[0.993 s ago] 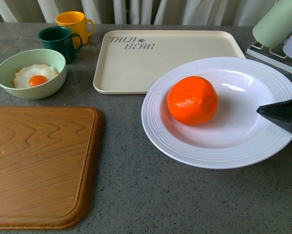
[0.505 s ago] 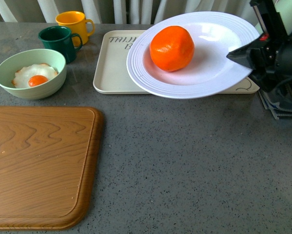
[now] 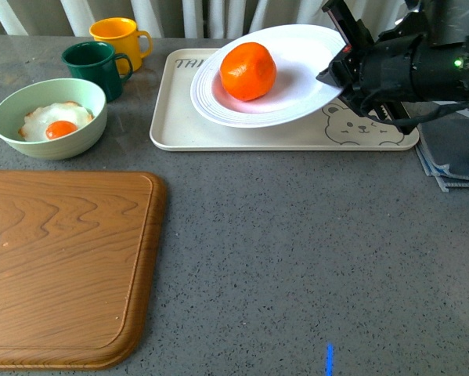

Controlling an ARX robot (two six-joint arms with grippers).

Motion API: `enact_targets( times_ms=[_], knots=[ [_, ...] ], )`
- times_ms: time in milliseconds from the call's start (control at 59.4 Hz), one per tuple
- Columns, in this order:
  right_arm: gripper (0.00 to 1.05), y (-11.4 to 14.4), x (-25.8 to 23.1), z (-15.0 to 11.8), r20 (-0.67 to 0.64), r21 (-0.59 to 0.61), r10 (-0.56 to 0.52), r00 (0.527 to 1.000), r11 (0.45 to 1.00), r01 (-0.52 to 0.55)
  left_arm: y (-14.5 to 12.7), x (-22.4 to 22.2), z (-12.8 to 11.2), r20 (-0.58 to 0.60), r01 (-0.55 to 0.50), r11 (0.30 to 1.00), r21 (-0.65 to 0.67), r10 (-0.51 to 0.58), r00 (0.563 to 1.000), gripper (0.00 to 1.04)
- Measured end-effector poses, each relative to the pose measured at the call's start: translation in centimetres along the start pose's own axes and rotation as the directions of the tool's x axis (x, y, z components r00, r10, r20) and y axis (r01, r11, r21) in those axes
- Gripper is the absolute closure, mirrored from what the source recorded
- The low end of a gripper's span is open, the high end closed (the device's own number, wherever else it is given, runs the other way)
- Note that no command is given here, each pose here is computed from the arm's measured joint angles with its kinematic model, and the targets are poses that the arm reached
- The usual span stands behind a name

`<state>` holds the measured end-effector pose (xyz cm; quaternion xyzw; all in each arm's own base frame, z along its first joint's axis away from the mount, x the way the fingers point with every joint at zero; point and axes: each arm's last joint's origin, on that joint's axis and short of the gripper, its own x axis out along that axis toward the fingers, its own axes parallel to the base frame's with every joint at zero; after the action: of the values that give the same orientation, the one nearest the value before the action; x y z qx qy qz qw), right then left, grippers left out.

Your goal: Place orange and plate with both arms

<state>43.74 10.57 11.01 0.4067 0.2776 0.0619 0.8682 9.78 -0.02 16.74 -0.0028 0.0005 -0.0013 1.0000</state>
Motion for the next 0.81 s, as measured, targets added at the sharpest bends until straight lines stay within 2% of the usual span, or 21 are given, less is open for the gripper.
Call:
enact_targets(
  times_ms=[303, 673, 807],
  knots=[
    [1.01, 1.2, 3.4, 0.7, -0.005, -0.006, 0.009, 1.0, 1.0, -0.009, 0.0, 0.0, 0.0, 0.0, 0.0, 1.0, 0.0, 0.0, 1.0, 0.09],
    [1.01, 0.2, 4.3, -0.1, -0.028, 0.009, -0.015, 0.999, 1.0, 0.015, 0.0, 0.0, 0.0, 0.0, 0.0, 1.0, 0.0, 0.0, 1.0, 0.09],
    [0.84, -0.6, 4.1, -0.5, -0.036, 0.011, -0.033, 0.999, 0.999, 0.034, 0.0, 0.0, 0.0, 0.0, 0.0, 1.0, 0.0, 0.0, 1.0, 0.09]
  ],
)
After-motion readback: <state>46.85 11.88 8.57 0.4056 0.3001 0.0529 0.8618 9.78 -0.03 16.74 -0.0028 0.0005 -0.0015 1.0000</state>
